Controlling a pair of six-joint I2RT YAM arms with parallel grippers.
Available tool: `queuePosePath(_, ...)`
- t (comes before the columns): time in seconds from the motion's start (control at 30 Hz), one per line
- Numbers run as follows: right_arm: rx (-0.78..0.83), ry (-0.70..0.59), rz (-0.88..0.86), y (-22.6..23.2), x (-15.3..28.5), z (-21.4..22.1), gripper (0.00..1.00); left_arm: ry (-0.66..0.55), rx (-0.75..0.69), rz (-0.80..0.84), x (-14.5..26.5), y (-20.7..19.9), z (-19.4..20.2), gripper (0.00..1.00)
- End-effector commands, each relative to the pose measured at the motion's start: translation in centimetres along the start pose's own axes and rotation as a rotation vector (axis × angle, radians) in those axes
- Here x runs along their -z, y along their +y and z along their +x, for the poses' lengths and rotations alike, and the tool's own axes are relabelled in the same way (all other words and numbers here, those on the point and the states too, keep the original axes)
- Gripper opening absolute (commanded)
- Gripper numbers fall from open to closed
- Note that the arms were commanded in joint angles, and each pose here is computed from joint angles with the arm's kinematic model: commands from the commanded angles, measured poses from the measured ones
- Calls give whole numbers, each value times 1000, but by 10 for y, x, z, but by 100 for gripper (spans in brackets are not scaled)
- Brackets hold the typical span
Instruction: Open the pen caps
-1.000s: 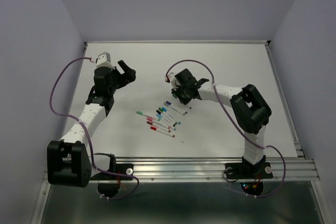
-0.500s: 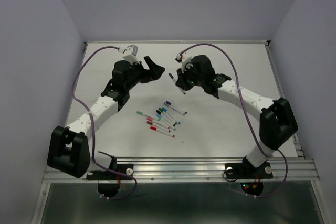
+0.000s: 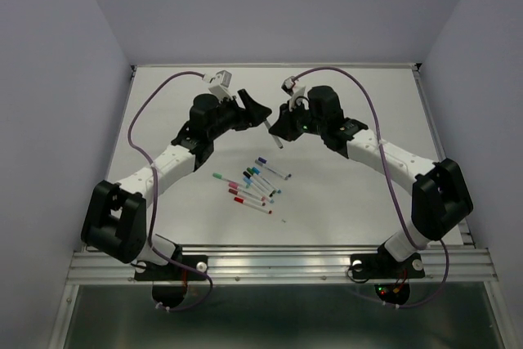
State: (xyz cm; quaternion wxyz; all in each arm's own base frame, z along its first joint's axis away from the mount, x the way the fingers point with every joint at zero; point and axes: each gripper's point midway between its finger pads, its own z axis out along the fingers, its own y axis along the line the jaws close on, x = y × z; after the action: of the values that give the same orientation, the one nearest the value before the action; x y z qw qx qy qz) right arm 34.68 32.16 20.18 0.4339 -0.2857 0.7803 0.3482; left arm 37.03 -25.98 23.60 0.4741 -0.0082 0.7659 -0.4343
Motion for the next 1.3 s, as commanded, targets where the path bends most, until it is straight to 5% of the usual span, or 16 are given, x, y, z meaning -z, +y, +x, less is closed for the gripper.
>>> queuePosePath(0.0,17,-91,-48,13,5,-26,1,-60,-28,100,-5,-35,-24,74)
queuePosePath(0.23,14,-89,-63,16,5,-26,1,-69,-27,102,-9,-42,-25,49)
queuePosePath(0.47,15,-102,-33,11,5,-28,1,-59,-24,101,-11,-41,-21,35)
queuePosePath(0.67,16,-129,-32,10,3,-35,1,-37,-21,107,-13,-40,-15,0)
queuePosePath(0.77,16,-144,-16,8,3,-39,1,-46,-19,104,-12,-40,-17,0)
queuePosePath(1.13,18,-139,-68,12,-8,-38,29,-145,18,71,4,-42,-34,0)
queuePosePath(1.27,17,-135,-78,12,-12,-38,30,-146,15,76,4,-44,-35,0)
